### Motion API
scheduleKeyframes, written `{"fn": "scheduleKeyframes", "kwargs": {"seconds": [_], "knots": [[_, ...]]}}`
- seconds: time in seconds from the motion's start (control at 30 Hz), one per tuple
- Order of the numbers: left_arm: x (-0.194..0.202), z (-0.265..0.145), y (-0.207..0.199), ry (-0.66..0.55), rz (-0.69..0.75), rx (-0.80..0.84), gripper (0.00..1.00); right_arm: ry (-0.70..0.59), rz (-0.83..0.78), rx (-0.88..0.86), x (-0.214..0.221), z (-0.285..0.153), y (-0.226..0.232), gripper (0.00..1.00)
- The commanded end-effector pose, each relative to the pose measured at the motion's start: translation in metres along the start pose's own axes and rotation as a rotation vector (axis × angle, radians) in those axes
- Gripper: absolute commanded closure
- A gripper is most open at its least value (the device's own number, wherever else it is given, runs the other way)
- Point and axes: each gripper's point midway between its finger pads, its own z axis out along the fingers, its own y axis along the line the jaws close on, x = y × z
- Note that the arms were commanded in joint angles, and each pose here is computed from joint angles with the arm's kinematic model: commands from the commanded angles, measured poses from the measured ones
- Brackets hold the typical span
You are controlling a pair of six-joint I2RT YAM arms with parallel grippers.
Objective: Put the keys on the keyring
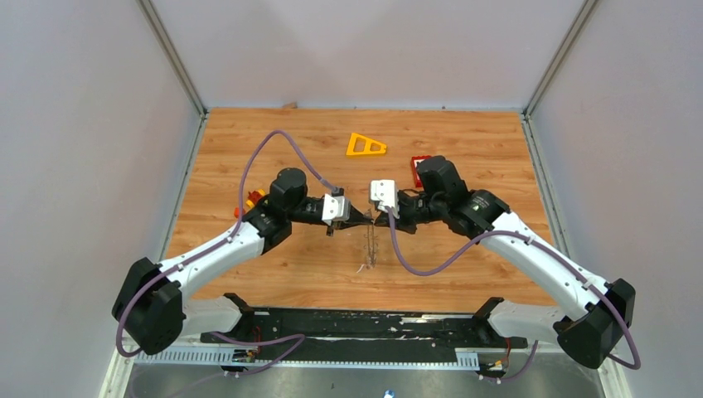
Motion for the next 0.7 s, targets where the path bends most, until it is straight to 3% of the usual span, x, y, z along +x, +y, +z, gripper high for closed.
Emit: {"fn": "scheduleKeyframes", "kwargs": {"seconds": [0.0,0.1,0.23,0.53,0.67], "knots": [[-0.03,-0.005,0.014,-0.097,0.039,-0.087,1.0,-0.086,-0.047,0.04,-0.022,-0.009,-0.006,0.92],[-0.048,-0.011,0.013,-0.197,-0.008,-0.113,1.0,-0.121,-0.036,0.065,-0.026,-0.021,-0.007,0.78],[-0.064,-0.018,0.01,-0.321,-0.056,-0.127,1.0,-0.198,-0.048,0.098,-0.031,-0.038,-0.006,0.68],[-0.09,-0.025,-0.001,-0.558,-0.146,-0.09,1.0,-0.285,-0.083,0.09,-0.043,-0.054,0.003,0.67],[-0.083,-0.02,-0.001,-0.567,-0.205,-0.074,1.0,-0.301,-0.068,0.057,-0.048,-0.051,0.003,0.69]]}}
